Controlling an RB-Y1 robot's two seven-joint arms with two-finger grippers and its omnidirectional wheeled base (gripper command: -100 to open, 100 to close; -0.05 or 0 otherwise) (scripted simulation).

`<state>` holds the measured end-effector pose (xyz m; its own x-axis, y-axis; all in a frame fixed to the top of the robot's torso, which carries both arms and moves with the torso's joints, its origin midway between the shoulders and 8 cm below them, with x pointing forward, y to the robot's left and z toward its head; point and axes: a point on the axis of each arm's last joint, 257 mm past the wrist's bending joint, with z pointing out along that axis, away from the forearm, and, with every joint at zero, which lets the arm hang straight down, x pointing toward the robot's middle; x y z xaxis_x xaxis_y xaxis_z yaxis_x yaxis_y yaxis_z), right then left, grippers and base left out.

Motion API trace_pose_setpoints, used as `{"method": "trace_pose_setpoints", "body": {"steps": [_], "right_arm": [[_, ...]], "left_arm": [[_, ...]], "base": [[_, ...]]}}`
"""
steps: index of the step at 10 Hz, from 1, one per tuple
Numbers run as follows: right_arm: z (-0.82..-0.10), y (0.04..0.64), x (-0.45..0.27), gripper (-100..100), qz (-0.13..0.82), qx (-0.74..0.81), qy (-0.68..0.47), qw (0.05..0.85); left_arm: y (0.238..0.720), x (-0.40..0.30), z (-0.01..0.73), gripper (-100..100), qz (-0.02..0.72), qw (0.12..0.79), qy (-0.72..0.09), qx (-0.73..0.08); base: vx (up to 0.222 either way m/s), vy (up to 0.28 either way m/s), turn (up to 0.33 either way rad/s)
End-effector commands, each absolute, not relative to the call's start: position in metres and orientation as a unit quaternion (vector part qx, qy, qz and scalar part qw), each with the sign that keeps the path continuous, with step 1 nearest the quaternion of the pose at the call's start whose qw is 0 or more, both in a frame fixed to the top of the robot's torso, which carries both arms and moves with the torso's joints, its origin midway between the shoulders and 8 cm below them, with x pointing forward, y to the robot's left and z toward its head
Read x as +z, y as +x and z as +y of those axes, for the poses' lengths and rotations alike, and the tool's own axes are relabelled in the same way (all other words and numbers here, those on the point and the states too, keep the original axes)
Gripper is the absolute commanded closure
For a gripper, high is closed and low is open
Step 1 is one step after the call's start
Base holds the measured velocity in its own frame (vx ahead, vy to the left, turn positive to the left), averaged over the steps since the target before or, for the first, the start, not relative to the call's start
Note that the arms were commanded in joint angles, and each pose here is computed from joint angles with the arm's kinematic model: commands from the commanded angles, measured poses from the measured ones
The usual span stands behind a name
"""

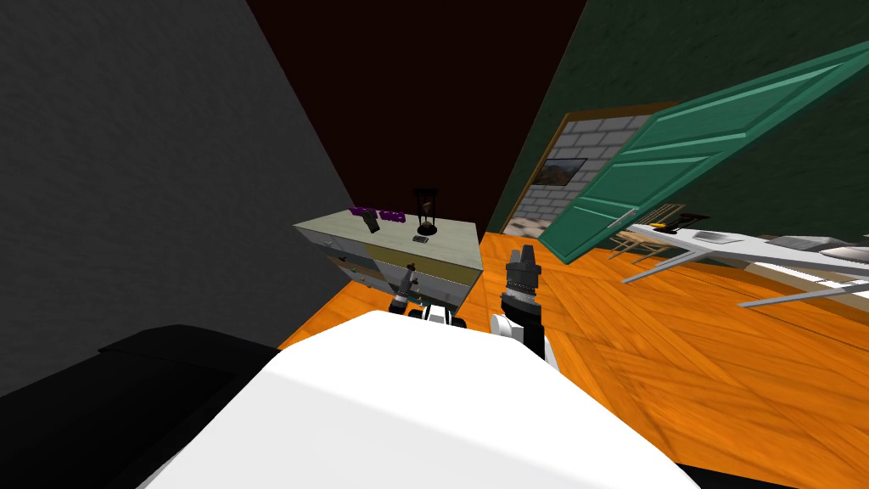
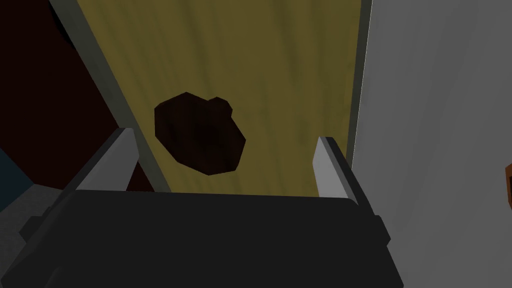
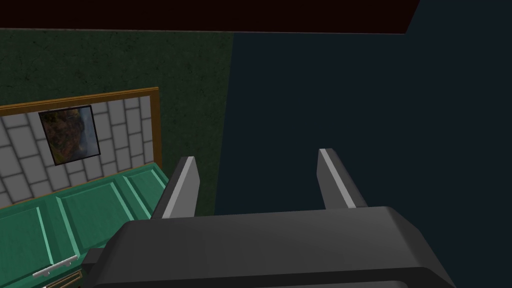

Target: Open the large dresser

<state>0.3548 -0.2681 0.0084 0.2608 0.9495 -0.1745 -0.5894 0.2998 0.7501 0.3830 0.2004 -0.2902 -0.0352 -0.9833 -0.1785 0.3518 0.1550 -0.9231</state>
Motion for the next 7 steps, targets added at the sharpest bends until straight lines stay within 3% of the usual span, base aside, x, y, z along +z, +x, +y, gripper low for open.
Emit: {"method": "trace_pose_setpoints", "body": {"steps": [1, 2, 3, 6, 7], "right_arm": [[-0.268, 0.355, 0.008, 0, 0.317, 0.519, 0.284, 0.741], [-0.268, 0.355, 0.008, 0, 0.317, 0.519, 0.284, 0.741], [-0.268, 0.355, 0.008, 0, 0.317, 0.519, 0.284, 0.741], [-0.268, 0.355, 0.008, 0, 0.317, 0.519, 0.284, 0.741], [-0.268, 0.355, 0.008, 0, 0.317, 0.519, 0.284, 0.741]], "left_arm": [[0.395, -0.284, 0.200, -100, 0.462, 0.604, -0.343, -0.552], [0.393, -0.286, 0.200, -100, 0.461, 0.604, -0.343, -0.553], [0.381, -0.292, 0.201, 100, 0.461, 0.604, -0.343, -0.552], [0.373, -0.297, 0.201, 100, 0.462, 0.603, -0.344, -0.551], [0.375, -0.298, 0.211, -100, 0.477, 0.605, -0.332, -0.545]], "base": [[0.000, 0.000, 0.000], [0.000, 0.000, 0.000], [0.000, 0.000, 0.000], [0.000, 0.005, -0.004], [-0.017, 0.001, -0.008]]}}
